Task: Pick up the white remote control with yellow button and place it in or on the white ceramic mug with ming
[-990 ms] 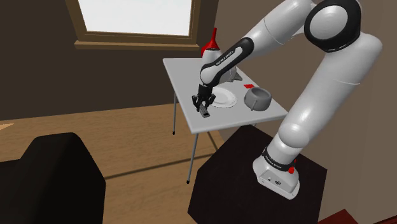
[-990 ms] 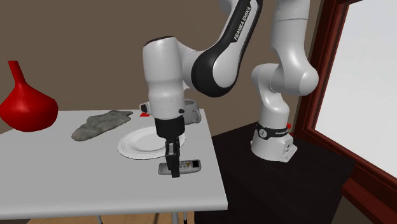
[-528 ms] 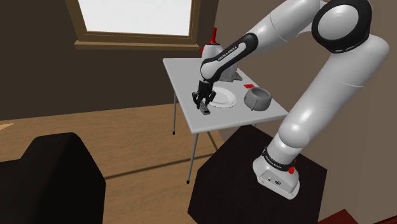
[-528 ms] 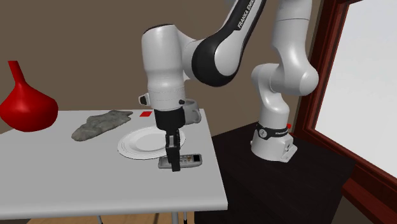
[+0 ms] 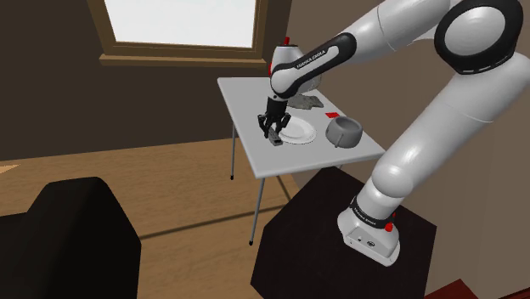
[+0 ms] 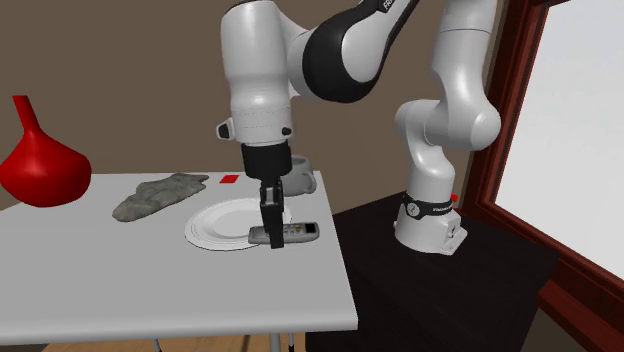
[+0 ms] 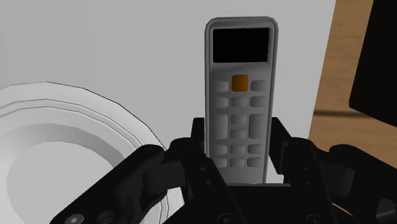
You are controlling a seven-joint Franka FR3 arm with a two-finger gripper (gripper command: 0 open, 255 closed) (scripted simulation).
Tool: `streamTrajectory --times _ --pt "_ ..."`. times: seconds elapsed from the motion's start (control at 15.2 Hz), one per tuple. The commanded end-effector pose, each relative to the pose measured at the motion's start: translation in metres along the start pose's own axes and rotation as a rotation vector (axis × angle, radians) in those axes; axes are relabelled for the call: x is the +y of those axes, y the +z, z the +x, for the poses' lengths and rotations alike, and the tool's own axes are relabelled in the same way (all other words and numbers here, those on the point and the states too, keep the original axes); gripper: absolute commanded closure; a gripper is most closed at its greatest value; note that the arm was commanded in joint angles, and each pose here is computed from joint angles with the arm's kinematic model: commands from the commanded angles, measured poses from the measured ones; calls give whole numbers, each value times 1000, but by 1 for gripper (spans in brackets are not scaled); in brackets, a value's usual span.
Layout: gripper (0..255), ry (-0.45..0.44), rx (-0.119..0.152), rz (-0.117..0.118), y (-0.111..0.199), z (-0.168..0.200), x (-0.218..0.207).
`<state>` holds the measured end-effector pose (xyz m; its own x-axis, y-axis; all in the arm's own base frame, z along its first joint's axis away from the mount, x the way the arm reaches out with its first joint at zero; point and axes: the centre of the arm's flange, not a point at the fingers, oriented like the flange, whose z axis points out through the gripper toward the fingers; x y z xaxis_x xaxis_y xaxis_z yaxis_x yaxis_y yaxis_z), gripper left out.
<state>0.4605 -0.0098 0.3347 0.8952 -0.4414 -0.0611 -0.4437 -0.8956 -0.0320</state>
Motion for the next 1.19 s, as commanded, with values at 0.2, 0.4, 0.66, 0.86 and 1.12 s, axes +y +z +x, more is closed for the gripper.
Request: streamTrajectory --times 0.2,0.4,0.66,0.86,1.12 --pt "255 0 0 0 -26 0 -1" --pt "255 0 0 0 -42 -1 -1" --pt "255 0 0 0 -63 -3 -2" --pt "255 0 0 0 -79 -4 -3" --pt "255 0 0 0 -100 -5 -3"
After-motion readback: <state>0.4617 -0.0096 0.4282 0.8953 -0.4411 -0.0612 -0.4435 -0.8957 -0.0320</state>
